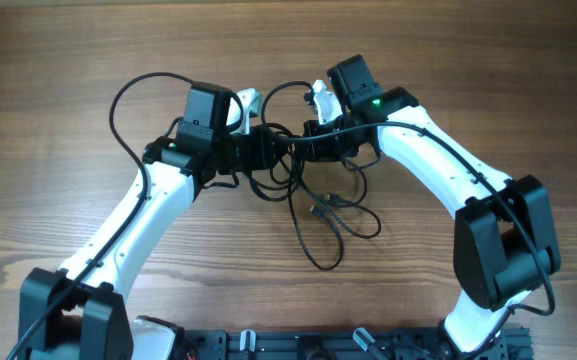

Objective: Untangle cables

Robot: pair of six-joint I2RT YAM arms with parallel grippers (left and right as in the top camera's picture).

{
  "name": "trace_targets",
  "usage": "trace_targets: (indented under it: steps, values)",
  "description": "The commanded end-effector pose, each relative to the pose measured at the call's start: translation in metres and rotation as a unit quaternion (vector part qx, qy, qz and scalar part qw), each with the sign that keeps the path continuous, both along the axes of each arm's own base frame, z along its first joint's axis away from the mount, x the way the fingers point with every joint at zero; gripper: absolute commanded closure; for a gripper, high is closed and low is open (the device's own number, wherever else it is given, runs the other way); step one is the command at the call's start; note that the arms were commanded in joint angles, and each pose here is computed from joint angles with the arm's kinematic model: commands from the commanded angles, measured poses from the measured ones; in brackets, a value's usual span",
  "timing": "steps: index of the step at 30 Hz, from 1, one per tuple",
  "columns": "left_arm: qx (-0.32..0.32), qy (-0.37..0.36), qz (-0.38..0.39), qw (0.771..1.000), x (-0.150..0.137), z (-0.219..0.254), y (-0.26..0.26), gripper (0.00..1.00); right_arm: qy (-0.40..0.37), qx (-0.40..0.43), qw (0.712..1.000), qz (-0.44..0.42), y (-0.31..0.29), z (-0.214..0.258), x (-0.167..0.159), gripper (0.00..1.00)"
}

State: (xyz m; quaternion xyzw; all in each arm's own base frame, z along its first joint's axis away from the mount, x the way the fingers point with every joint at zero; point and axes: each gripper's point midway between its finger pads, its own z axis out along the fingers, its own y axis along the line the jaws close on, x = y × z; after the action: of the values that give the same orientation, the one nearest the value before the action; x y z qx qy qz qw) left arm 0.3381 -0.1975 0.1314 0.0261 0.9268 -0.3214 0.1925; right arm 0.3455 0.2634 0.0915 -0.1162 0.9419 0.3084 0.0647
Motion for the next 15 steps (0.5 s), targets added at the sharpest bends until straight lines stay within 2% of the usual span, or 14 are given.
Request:
trace_targets:
  steps: [1, 4, 5, 6, 8, 11, 15]
  values:
    - [0.026, 0.017, -0.002, 1.000, -0.001, -0.021, -0.001, 0.66, -0.027, 0.039, 0.999, 0.015, 0.010, 0.030, 0.003, 0.96]
    - [0.034, 0.026, -0.003, 0.999, 0.000, -0.032, -0.003, 0.78, -0.027, 0.038, 0.999, 0.015, 0.010, 0.030, 0.003, 0.96]
    - [0.042, 0.024, 0.003, 0.999, 0.002, -0.034, 0.000, 0.92, -0.026, 0.038, 0.999, 0.016, 0.010, 0.029, 0.003, 0.96]
    - [0.052, 0.018, 0.012, 0.998, 0.006, -0.034, 0.005, 0.96, -0.025, 0.035, 0.999, 0.015, 0.009, 0.029, 0.002, 0.96]
    - [0.058, 0.005, 0.041, 0.997, 0.016, -0.027, 0.017, 0.96, -0.021, 0.018, 1.000, 0.010, 0.001, 0.024, 0.001, 0.96]
    - [0.051, 0.012, 0.147, 0.988, 0.036, -0.016, 0.059, 0.96, -0.034, 0.010, 0.999, 0.015, -0.019, 0.035, 0.001, 0.96]
    - [0.050, 0.036, 0.197, 0.978, 0.040, -0.021, 0.091, 0.96, -0.141, 0.083, 0.981, 0.106, -0.018, 0.098, -0.009, 0.96]
